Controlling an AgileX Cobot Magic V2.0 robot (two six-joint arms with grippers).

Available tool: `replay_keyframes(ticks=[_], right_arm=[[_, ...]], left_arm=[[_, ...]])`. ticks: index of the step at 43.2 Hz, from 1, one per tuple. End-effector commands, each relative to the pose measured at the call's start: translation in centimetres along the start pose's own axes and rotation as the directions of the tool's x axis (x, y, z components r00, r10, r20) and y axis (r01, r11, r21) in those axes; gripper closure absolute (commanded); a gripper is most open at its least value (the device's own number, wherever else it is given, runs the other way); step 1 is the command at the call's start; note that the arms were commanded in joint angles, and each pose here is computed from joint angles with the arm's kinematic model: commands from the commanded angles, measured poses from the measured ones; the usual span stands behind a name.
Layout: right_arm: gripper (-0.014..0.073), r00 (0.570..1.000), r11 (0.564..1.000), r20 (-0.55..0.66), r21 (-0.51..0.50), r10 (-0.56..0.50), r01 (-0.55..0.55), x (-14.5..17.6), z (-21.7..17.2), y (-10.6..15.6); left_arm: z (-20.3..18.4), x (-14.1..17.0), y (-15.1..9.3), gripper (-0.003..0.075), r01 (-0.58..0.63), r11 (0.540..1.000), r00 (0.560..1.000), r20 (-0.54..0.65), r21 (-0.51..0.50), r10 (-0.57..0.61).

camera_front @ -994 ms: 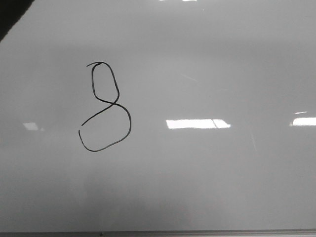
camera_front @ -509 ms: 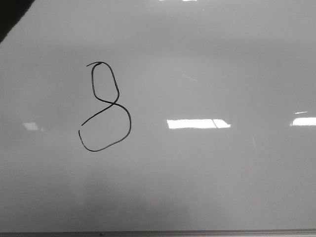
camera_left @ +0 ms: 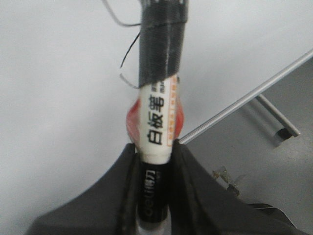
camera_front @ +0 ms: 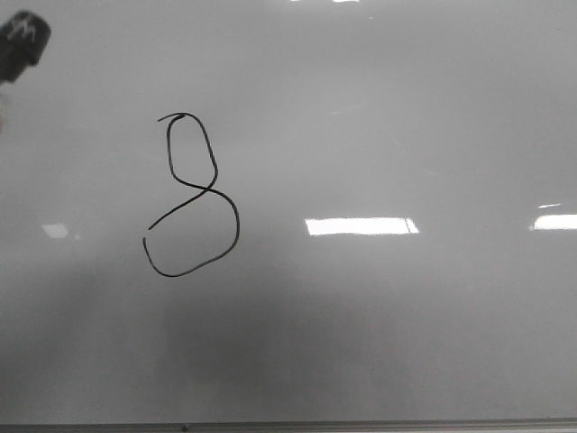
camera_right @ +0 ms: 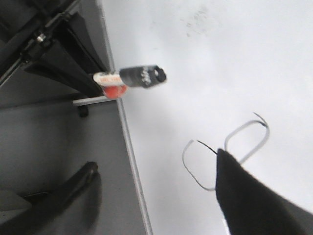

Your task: Write number 8 on whiteboard

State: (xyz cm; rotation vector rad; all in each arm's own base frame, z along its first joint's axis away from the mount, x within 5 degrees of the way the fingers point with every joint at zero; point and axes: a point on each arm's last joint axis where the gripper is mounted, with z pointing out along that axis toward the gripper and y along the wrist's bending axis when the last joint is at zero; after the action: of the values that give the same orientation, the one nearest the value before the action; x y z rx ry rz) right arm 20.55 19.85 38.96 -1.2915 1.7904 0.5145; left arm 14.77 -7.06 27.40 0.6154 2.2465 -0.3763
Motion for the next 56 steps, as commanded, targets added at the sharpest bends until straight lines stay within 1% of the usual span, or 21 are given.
replay_keyframes(ticks=[1,6,10,14,15,18,22,26,29,34,37,51,54,56], right_arm=[[0.0076,0.995,0.993,0.074,0.092,0.064,-0.071,0.8,-3.6,-0.6],[0.0083,0.982,0.965,0.073,0.185,0.174,-0.184,4.5,-5.8,-0.6],[0.0140,0.964,0.926,0.101,0.271,0.244,-0.263,7.5,-7.6,0.0],[0.0247,0.936,0.869,0.146,0.350,0.319,-0.350,10.9,-8.9,1.2],[0.0263,0.932,0.857,0.163,0.367,0.323,-0.361,11.2,-9.3,1.4],[0.0356,0.919,0.823,0.194,0.410,0.342,-0.393,13.4,-10.0,2.6],[0.0489,0.914,0.798,0.212,0.445,0.347,-0.407,15.7,-10.4,4.2],[0.0609,0.912,0.784,0.235,0.467,0.336,-0.409,17.3,-10.6,5.5],[0.0668,0.912,0.777,0.258,0.480,0.318,-0.407,18.1,-10.7,6.2],[0.0663,0.910,0.761,0.306,0.508,0.280,-0.404,18.8,-11.0,6.8],[0.0663,0.910,0.758,0.317,0.513,0.268,-0.403,18.9,-11.1,7.0],[0.0663,0.910,0.760,0.313,0.510,0.271,-0.402,18.9,-11.1,7.0],[0.0663,0.910,0.760,0.313,0.510,0.271,-0.402,18.9,-11.1,7.0],[0.0663,0.910,0.761,0.312,0.509,0.272,-0.402,18.9,-11.1,7.0]], left_arm=[[1.0,-1.5,1.7,0.0741,0.107,0.992,0.994,0.045,-0.072,-0.104],[2.5,-1.4,4.1,0.0741,0.227,0.962,0.974,0.046,-0.151,-0.223],[3.1,-1.3,6.2,0.0741,0.321,0.922,0.947,0.087,-0.218,-0.309],[3.7,-1.0,7.8,0.0741,0.366,0.892,0.931,0.096,-0.264,-0.353],[3.7,-0.9,8.1,0.0741,0.373,0.886,0.928,0.100,-0.274,-0.360],[4.1,-0.9,8.7,0.0741,0.384,0.875,0.923,0.112,-0.294,-0.367],[4.6,-1.1,9.4,0.0741,0.387,0.865,0.922,0.151,-0.320,-0.357],[4.8,-1.4,10.0,0.0741,0.389,0.854,0.919,0.203,-0.345,-0.337],[4.8,-1.7,10.3,0.0741,0.393,0.846,0.915,0.241,-0.361,-0.322],[4.8,-2.1,10.8,0.0741,0.408,0.829,0.903,0.306,-0.382,-0.303],[5.1,-2.3,11.2,0.0741,0.419,0.820,0.896,0.324,-0.391,-0.303],[8.2,-4.0,13.3,0.0738,0.421,0.816,0.902,0.283,-0.397,-0.327],[8.4,-3.9,13.4,0.0717,0.420,0.817,0.903,0.270,-0.394,-0.334],[8.5,-3.9,13.4,0.0688,0.420,0.817,0.903,0.269,-0.395,-0.335]])
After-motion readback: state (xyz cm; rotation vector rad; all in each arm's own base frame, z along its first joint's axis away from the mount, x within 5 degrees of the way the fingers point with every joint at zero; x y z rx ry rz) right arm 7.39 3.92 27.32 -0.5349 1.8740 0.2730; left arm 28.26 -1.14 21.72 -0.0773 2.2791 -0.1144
